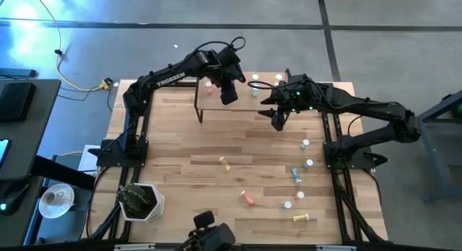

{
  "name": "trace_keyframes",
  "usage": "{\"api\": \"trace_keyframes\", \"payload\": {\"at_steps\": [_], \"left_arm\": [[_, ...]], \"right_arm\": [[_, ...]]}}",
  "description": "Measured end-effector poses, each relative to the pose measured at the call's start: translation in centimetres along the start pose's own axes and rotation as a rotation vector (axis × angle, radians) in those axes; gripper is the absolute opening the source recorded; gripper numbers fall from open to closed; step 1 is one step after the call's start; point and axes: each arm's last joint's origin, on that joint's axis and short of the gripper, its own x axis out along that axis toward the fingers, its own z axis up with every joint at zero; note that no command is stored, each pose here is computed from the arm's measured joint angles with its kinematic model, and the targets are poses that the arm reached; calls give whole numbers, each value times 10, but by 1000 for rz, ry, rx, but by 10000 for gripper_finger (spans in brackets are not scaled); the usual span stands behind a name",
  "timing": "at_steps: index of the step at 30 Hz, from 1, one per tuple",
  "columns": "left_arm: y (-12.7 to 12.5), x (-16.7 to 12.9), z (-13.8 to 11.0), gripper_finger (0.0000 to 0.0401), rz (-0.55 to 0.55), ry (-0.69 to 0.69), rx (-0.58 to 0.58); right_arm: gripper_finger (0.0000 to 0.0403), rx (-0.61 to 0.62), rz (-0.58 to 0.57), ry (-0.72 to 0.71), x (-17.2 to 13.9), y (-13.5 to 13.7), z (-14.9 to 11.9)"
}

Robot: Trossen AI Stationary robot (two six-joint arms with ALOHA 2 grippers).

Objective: Pick and place medicine bottles onto shelf by color
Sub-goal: Put the blue pill bottle on the shelf aligned with the other blue pill bottle

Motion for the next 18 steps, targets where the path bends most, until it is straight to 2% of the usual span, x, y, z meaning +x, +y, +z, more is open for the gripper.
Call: {"api": "trace_keyframes", "payload": {"at_steps": [4,18], "left_arm": [[0,0,0,141,0,3,-5],[0,0,-1,154,-1,6,-1]], "right_arm": [[190,0,0,1,0,0,0],[190,1,0,6,0,0,-1]]}}
